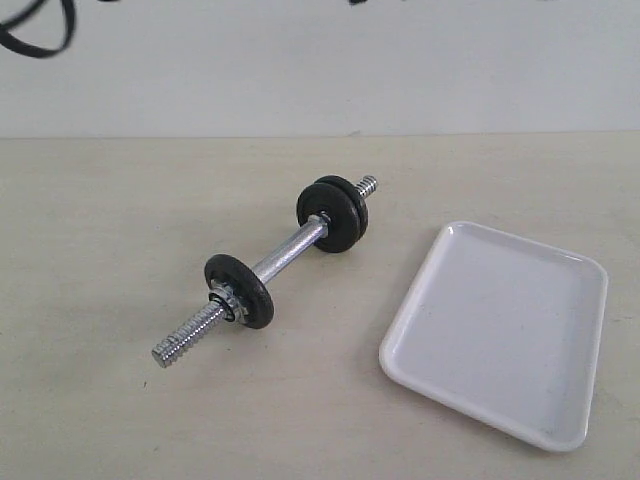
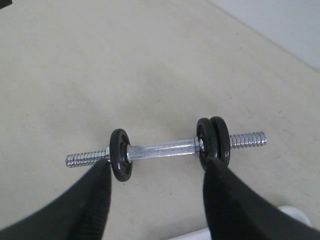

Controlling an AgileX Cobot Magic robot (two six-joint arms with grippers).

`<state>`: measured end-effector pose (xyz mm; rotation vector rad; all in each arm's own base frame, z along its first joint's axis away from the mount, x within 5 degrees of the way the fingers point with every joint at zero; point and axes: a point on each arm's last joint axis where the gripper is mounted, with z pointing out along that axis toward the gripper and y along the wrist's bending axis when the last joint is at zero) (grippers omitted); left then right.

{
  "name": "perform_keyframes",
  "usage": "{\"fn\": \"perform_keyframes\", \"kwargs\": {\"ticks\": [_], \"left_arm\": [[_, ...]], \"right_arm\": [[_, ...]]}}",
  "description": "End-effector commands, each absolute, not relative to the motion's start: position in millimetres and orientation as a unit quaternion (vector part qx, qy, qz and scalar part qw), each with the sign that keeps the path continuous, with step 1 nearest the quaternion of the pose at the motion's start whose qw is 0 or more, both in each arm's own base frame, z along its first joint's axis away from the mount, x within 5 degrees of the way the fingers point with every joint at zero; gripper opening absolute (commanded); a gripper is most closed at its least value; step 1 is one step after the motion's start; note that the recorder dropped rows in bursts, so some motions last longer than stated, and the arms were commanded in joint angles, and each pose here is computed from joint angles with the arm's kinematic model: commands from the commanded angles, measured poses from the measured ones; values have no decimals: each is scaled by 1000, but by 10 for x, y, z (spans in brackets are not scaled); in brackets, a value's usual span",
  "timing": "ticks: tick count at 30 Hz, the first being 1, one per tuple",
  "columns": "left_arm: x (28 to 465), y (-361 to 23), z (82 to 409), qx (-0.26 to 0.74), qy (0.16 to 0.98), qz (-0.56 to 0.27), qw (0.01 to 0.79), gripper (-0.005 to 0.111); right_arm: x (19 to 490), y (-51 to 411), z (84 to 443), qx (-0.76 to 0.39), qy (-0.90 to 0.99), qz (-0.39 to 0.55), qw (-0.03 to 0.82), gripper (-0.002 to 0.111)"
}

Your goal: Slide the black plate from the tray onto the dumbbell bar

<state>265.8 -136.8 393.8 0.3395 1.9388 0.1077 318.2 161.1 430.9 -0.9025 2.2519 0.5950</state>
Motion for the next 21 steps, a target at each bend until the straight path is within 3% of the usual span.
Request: {"fn": "perform_keyframes", "kwargs": {"ticks": [1, 4, 9, 14, 18, 21], "left_arm": [[2380, -1055, 4090, 110, 840, 103, 521, 31], [2193, -909, 4171, 103, 843, 108, 516, 23], [1856, -813, 4246, 112, 828, 17, 549, 20], [1490, -613, 4199, 104, 813, -30, 572, 16], [1253, -485, 4046, 92, 814, -63, 570, 4], [1082, -407, 3969, 86, 805, -96, 579, 4]], "right_arm": [[2812, 1433, 4725, -342, 837, 205, 375, 34], [2546, 1303, 4962, -340, 824, 188, 413, 25], [2072, 1105, 5298, -336, 796, 177, 471, 1], [1564, 875, 5564, -325, 769, 157, 528, 0], [1095, 701, 5736, -309, 742, 166, 571, 0], [780, 585, 5818, -306, 720, 166, 600, 0]]}}
